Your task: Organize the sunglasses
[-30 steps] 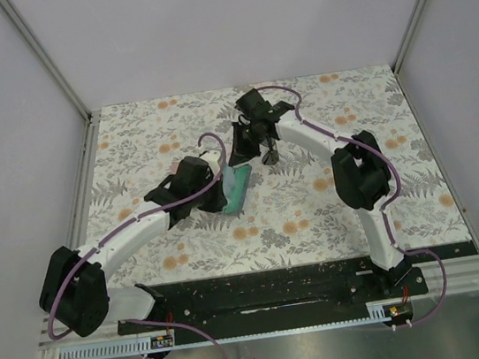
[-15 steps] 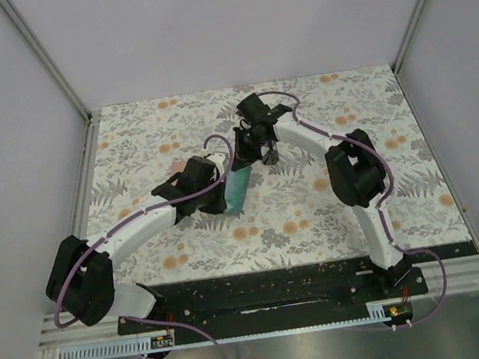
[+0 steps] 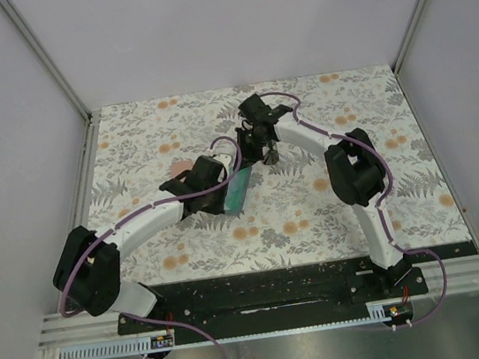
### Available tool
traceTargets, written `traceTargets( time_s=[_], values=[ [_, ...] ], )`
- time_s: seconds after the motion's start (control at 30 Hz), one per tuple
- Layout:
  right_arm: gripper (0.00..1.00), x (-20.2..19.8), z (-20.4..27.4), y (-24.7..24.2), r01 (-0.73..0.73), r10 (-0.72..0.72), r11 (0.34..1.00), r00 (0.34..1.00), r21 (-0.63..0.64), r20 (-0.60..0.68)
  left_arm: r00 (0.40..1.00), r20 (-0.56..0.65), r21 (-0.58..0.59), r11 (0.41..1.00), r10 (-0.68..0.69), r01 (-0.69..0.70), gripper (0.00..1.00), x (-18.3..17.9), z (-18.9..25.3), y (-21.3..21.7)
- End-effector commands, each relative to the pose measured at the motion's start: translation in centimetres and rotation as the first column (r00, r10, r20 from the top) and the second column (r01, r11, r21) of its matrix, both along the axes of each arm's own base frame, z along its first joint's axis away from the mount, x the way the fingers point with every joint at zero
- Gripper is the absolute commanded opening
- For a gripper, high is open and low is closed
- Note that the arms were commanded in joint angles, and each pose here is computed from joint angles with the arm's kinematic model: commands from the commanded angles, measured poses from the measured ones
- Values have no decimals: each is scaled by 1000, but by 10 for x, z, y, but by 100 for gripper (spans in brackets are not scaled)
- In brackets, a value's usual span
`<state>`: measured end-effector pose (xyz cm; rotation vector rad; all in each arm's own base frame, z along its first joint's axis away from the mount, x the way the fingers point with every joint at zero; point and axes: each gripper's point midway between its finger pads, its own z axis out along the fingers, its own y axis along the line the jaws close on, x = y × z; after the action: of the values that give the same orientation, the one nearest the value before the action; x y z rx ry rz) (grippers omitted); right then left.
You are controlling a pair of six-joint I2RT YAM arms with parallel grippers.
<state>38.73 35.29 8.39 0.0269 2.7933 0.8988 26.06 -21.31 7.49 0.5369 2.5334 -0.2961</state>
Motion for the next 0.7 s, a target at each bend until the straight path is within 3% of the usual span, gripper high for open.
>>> traceTargets(
  time_s=[0.0,0.67],
  values=[
    [0,29,5,-9,32,-32,999,997,13,74,1000,23,40,999,-16,15,0,3,10,2],
    [0,25,-18,-39,54,-52,997,998,-53,48,981,-60,49,981,-184,187,0,-12,-28,-45]
  ],
)
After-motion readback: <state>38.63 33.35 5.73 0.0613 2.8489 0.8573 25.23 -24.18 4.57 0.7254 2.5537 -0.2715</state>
